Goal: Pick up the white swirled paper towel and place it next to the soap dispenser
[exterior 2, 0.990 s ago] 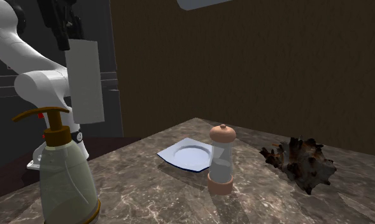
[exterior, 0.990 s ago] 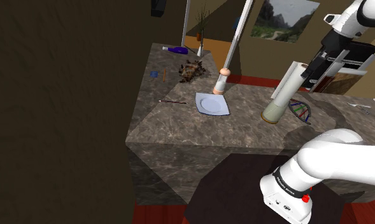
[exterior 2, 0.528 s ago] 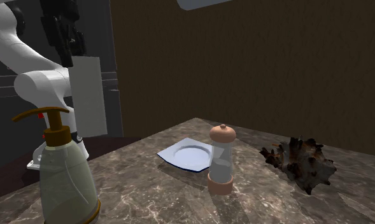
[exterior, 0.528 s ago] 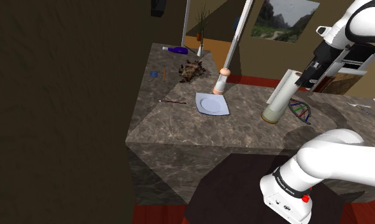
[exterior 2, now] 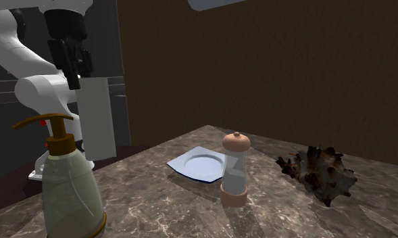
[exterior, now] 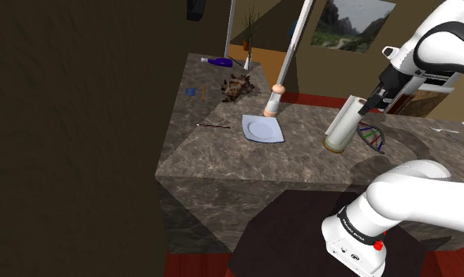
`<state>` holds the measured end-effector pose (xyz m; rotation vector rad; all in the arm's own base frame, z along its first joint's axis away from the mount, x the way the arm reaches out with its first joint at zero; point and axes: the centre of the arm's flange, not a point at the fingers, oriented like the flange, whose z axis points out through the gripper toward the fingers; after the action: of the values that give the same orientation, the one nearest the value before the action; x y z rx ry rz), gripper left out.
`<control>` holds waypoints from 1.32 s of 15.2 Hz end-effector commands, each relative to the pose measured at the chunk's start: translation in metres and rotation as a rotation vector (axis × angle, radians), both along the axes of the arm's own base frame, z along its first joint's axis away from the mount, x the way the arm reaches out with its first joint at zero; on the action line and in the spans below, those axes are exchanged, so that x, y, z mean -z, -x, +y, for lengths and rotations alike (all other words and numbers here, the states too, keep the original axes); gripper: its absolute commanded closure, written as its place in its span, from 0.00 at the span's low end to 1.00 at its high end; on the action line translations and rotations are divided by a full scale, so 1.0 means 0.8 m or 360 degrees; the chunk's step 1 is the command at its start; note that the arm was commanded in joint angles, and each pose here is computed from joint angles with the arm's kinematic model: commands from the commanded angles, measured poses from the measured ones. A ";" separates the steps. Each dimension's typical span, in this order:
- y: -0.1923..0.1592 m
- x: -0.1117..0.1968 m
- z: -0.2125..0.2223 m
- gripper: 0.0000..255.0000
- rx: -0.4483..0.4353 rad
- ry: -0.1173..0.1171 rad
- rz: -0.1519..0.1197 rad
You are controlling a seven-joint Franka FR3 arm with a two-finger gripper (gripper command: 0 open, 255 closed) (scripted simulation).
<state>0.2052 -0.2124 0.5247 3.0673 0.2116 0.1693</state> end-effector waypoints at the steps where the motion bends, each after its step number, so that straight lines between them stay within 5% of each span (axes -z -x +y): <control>1: -0.001 0.014 0.000 1.00 0.0000 0.0000 -0.0001; 20: -0.001 0.125 0.000 1.00 0.0000 0.0000 -0.0001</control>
<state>0.2066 -0.2123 0.4258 3.0673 0.2116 0.1695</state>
